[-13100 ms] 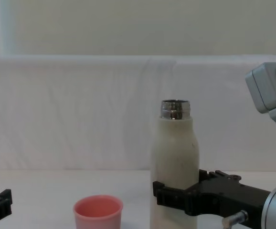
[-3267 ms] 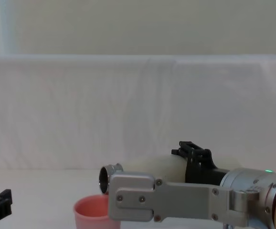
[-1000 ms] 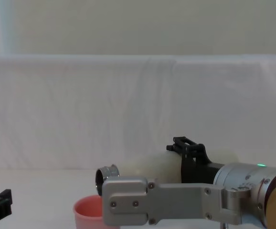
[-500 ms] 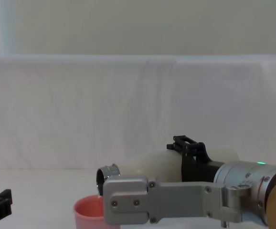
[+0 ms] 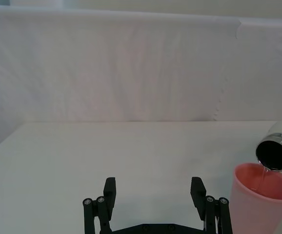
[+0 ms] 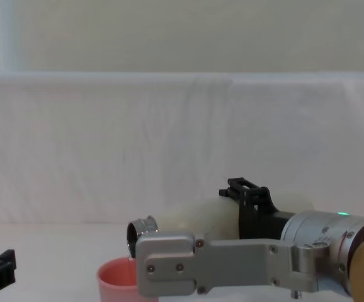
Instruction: Grasp the thermos with one hand and pour water into the cup lid.
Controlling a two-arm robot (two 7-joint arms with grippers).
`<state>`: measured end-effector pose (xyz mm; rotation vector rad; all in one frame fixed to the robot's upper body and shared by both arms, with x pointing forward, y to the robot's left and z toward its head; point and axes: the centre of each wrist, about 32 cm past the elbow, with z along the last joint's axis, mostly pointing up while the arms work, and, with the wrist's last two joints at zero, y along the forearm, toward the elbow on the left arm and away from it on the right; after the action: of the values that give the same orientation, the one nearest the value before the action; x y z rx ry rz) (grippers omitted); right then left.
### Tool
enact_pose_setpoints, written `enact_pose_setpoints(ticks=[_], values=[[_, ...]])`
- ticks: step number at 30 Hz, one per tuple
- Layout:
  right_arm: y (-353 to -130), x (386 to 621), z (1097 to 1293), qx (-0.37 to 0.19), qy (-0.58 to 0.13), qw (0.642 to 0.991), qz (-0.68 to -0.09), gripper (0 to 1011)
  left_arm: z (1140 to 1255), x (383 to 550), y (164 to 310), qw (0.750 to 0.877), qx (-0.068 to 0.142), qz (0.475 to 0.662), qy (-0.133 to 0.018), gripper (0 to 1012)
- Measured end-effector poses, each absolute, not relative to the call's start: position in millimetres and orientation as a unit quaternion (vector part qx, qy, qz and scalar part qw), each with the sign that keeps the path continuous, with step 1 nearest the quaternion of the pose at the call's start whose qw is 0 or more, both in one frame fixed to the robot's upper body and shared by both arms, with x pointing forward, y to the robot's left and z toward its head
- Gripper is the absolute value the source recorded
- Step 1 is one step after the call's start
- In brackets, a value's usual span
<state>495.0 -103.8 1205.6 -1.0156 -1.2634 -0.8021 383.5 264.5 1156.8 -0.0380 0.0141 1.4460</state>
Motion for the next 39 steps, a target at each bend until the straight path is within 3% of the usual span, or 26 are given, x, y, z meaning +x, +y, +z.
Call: enact_pose_setpoints(ticks=[39], values=[[-100.6, 495.4, 1204.0, -0.445, -0.56, 0.611, -0.338, 957, 1156.8, 383.5, 264.5, 0.75, -0.017, 0.662, 0.006, 1001]])
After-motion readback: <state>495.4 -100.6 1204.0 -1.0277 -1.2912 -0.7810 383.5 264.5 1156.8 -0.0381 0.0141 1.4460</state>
